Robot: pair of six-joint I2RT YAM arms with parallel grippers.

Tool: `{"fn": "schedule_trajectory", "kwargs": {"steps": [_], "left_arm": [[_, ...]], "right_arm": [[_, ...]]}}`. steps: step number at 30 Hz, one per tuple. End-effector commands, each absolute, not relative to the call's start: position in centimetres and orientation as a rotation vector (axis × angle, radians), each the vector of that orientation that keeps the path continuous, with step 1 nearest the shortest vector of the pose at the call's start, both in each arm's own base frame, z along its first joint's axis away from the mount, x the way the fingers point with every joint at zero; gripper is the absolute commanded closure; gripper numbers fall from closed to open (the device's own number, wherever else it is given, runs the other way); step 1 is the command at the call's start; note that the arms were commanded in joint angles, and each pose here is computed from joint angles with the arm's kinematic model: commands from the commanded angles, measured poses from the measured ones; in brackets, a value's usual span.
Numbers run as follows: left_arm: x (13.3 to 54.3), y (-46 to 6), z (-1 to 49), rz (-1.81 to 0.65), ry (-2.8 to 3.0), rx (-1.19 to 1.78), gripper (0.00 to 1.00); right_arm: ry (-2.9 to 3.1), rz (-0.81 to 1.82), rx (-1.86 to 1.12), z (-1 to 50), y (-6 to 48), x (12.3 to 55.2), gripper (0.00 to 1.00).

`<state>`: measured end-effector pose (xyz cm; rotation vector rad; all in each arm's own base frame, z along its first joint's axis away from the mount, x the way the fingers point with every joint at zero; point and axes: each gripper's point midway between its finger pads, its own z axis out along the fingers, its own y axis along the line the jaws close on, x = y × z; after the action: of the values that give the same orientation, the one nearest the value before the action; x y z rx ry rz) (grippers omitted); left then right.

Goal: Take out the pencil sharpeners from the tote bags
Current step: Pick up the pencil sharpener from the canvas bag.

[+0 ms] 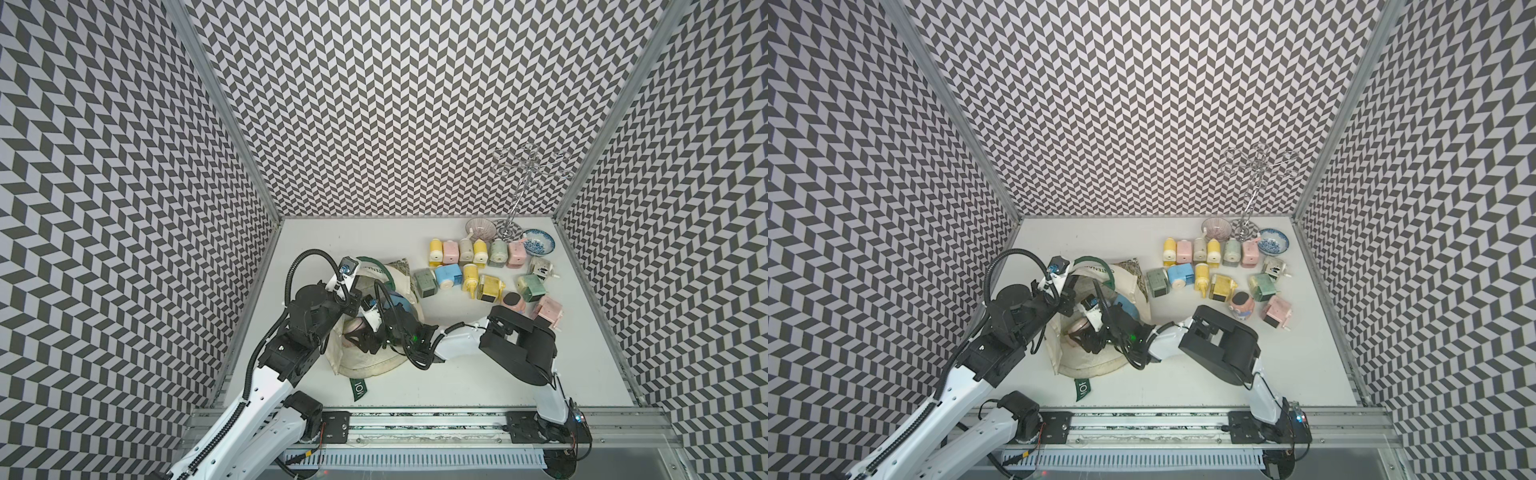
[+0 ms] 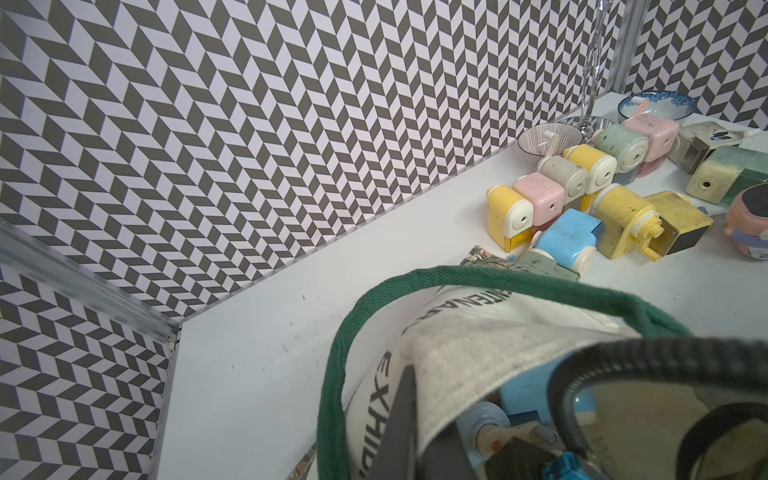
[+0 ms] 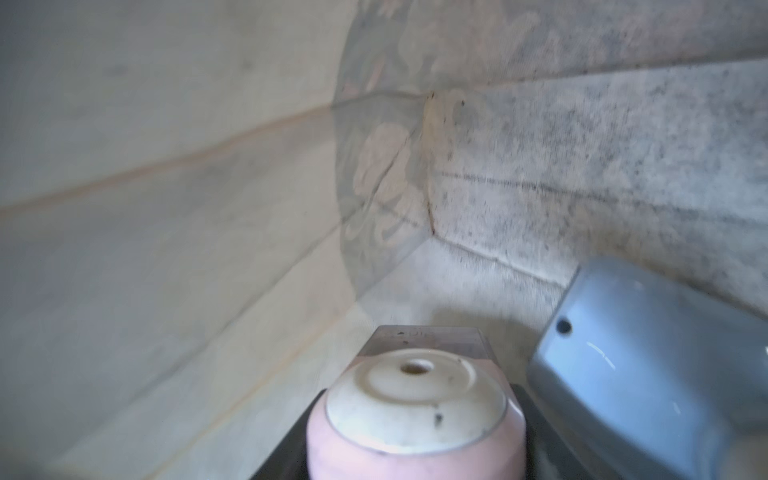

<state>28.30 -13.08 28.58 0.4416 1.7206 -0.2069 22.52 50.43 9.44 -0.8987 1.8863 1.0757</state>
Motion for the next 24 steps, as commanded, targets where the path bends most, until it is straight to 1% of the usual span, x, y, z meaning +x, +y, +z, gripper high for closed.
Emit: {"fn": "schedule_trajectory", "kwargs": {"steps": [1,9,17,19,24], "left_arm": [[28.3,-13.3,33.5,-0.244,1.583,0.397,1.0],[28.3,-13.5,33.2,-0.24,1.591,0.404,1.0],[28.3,-13.4,33.3,-0.235,1.59,0.399,1.0],[28.2,-13.4,33.4,-0.235,1.588,0.4,1.0],[28.2,-13.4,33.3,-0.234,1.589,0.401,1.0]], "right_arm": [[1.806,1.093,-0.917,12.7,49.7,21.5,0.58],[1.863,1.024,-0.923,14.1,46.1,19.8,0.59],[1.876,0.991,-0.899,18.2,40.3,17.5,0.59],[1.89,0.941,-0.882,18.8,38.7,17.5,0.59],[1.935,0.754,-0.757,20.4,34.1,19.0,0.59]]}}
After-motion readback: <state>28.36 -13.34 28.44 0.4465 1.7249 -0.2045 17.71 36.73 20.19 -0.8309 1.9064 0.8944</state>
